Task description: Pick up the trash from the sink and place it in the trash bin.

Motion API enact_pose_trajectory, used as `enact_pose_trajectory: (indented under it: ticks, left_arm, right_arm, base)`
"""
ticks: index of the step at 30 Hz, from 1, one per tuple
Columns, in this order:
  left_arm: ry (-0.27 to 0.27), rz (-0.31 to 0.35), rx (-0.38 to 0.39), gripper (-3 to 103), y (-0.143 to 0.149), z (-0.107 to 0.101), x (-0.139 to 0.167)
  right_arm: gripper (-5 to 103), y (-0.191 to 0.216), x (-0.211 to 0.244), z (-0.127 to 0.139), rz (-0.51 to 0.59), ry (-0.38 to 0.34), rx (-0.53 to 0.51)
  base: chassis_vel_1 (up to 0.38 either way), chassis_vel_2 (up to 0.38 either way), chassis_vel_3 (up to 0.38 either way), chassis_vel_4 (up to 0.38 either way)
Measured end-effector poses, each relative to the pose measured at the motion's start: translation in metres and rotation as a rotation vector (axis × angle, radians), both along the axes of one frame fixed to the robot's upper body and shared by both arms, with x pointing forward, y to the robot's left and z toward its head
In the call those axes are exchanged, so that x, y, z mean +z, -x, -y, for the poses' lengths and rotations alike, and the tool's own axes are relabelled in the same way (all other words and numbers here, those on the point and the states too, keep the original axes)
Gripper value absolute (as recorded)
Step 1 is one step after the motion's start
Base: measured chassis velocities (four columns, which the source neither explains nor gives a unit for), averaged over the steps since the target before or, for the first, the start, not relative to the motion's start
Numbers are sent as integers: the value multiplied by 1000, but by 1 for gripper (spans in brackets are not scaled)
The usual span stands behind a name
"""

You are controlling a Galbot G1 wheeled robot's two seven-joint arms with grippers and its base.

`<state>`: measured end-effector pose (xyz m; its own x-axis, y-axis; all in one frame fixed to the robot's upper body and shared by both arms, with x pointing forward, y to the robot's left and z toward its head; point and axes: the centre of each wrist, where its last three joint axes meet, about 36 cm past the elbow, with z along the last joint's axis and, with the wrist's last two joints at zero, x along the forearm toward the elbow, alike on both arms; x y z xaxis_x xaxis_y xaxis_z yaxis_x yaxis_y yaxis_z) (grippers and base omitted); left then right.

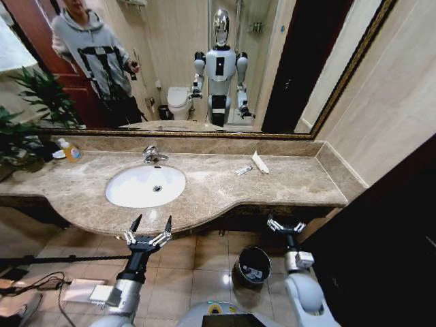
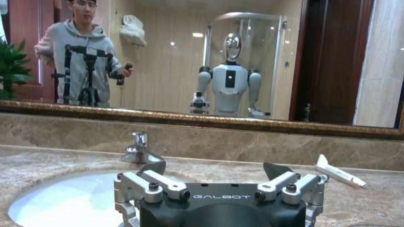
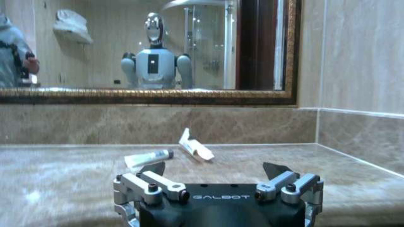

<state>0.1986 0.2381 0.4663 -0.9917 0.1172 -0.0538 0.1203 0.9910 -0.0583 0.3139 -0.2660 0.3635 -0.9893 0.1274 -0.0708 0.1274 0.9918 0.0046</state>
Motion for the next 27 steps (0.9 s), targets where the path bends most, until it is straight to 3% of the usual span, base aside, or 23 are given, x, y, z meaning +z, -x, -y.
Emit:
enact_pose_trajectory:
  ticks: [10,22,27]
  left_arm:
    - [0,0,0,100,0,0,0]
    - [0,0,0,100,0,0,0]
    - [0,0,0,100,0,0,0]
  right_arm:
    - [100,-69,17,13,-27,-7,118]
    - [100,-171,24,40,-44,52,147]
    - [100,-205,29,39,-57,60,151]
  base:
    - [0,0,0,0]
    - [0,0,0,0]
    - [0,0,0,0]
